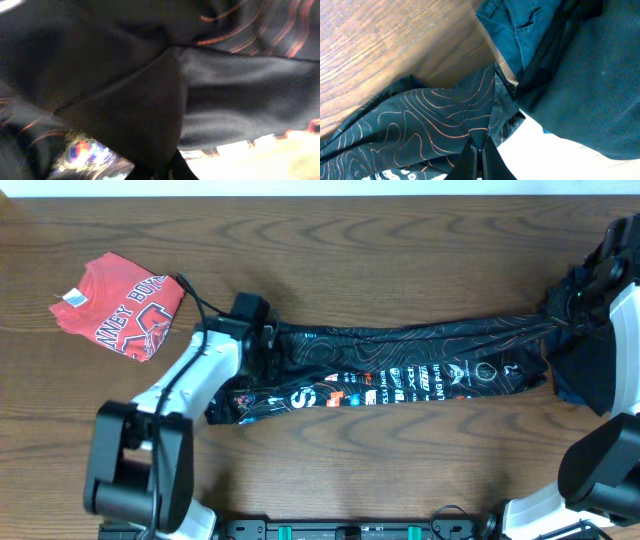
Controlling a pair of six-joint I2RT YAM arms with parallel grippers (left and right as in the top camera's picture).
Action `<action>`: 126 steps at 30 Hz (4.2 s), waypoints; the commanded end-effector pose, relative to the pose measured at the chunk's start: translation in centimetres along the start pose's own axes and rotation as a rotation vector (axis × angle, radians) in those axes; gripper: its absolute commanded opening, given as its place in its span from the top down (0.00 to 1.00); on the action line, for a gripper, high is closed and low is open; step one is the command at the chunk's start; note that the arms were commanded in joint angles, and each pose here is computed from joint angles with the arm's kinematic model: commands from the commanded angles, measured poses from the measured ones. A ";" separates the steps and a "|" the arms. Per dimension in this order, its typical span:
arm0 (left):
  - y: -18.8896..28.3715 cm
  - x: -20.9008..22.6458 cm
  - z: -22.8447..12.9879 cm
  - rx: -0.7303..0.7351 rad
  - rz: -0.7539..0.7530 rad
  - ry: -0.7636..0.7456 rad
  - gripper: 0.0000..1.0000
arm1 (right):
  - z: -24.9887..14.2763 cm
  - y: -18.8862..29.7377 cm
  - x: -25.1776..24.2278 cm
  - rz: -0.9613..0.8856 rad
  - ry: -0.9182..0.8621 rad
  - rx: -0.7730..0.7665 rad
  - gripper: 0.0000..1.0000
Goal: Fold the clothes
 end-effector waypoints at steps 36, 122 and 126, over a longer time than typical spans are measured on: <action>42.5 0.6 -4.9 -1.213 0.155 0.045 0.94 | 1.5 29.3 -2.1 0.286 -0.002 -0.671 0.99; 5.5 1.9 -5.6 -0.108 -0.191 0.283 0.94 | -5.5 -5.3 -6.1 -0.237 -0.034 0.245 0.99; 6.1 2.6 -2.8 -0.231 -0.198 0.348 0.94 | -3.9 -5.9 -5.3 -0.192 -0.041 0.172 0.99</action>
Point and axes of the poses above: each gripper's point midway between its finger pads, its own y axis back along the fingers, its own x axis along the line the jaws close on, z = x × y, the point moved 2 cm from there along y, back along the fingers, and after that the axes turned 12 degrees about -y, right-handed, at the moved point
